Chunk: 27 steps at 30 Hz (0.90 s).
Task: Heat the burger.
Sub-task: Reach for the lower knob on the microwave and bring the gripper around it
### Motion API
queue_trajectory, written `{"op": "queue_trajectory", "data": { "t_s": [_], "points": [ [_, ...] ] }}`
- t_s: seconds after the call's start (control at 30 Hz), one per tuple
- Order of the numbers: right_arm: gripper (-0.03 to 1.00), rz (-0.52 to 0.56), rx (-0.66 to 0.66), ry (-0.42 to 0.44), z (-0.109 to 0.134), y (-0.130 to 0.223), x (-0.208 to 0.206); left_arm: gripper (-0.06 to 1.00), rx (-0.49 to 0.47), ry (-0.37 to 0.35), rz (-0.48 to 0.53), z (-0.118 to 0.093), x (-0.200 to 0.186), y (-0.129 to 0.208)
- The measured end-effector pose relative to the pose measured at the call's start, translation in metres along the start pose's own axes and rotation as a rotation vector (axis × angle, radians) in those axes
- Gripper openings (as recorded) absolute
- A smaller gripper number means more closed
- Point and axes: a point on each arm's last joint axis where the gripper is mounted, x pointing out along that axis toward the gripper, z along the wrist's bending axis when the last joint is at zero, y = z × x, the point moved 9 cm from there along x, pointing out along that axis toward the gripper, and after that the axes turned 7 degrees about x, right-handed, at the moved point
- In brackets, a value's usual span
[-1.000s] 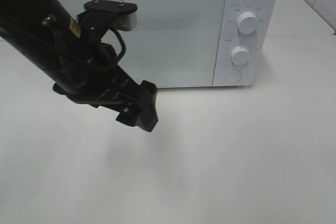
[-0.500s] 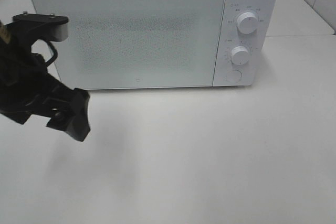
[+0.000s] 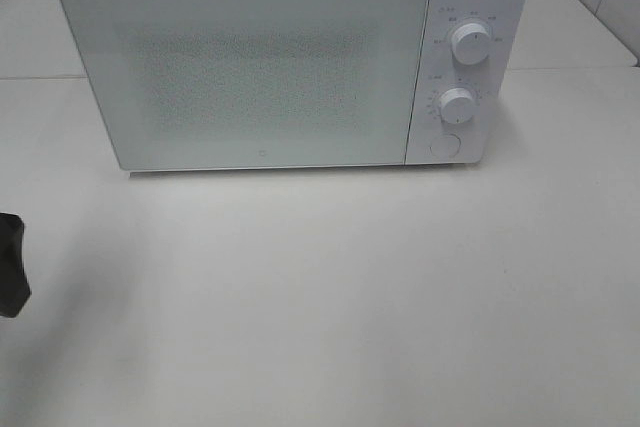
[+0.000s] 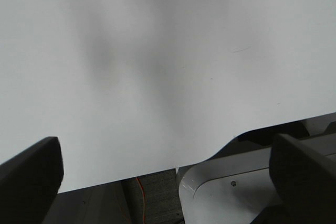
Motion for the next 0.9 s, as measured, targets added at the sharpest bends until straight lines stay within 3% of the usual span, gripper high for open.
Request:
{"op": "queue_trajectory", "data": {
  "t_s": [0.43, 0.63, 0.77, 0.9],
  "points": [
    [0.98, 0.0, 0.0, 0.0, 0.0, 0.0, 0.0, 0.99, -0.143, -0.048, -0.03, 0.081, -0.007, 0.017],
    [0.98, 0.0, 0.0, 0.0, 0.0, 0.0, 0.0, 0.99, -0.161, -0.033, 0.004, 0.083, -0.004, 0.028],
    [0.98, 0.0, 0.0, 0.0, 0.0, 0.0, 0.0, 0.99, -0.177, 0.039, 0.107, 0.067, 0.002, 0.05],
    [0.98, 0.0, 0.0, 0.0, 0.0, 0.0, 0.0, 0.99, -0.188, 0.064, 0.116, 0.06, 0.001, 0.057]
  ]
}}
